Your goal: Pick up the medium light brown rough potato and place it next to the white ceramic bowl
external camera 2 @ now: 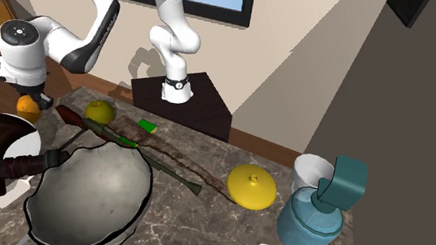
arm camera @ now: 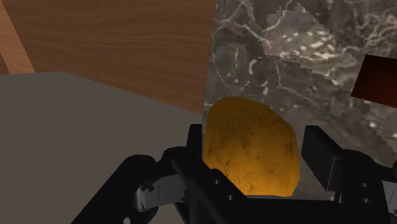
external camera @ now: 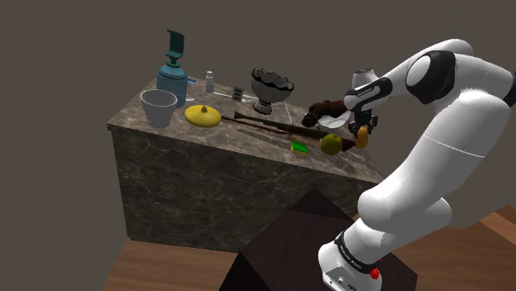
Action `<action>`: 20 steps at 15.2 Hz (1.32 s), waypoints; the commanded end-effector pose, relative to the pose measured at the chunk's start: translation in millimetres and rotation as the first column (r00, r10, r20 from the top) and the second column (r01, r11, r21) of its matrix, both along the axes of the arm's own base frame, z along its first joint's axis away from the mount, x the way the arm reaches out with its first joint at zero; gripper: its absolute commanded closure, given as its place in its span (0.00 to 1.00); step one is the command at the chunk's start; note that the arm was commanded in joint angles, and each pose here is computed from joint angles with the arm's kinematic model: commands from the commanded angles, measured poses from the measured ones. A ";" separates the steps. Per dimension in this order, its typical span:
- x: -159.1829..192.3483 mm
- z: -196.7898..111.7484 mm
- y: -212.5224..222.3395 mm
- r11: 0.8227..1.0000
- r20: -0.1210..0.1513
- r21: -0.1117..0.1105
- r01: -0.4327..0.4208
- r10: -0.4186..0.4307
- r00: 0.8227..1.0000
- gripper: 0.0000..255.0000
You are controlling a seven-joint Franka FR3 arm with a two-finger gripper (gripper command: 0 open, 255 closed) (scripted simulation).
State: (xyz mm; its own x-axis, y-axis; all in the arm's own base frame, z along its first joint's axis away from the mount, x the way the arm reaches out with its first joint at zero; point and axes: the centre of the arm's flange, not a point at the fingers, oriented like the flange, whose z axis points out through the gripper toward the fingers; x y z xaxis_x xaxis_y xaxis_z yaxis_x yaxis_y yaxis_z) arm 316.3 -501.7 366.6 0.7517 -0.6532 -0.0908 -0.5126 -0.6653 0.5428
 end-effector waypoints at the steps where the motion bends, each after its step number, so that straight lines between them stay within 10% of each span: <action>1: -1.2 -13.3 -0.2 1.000 -0.003 0.003 0.001 -0.001 1.000 1.00; 15: -1.2 -47.3 -0.2 1.000 -0.003 0.003 0.001 -0.001 1.000 1.00; 16: -1.7 -47.0 -0.5 1.000 -0.003 0.003 0.001 -0.001 1.000 0.00; 20: -2.9 -46.4 -0.7 1.000 -0.003 0.003 0.002 -0.001 1.000 0.00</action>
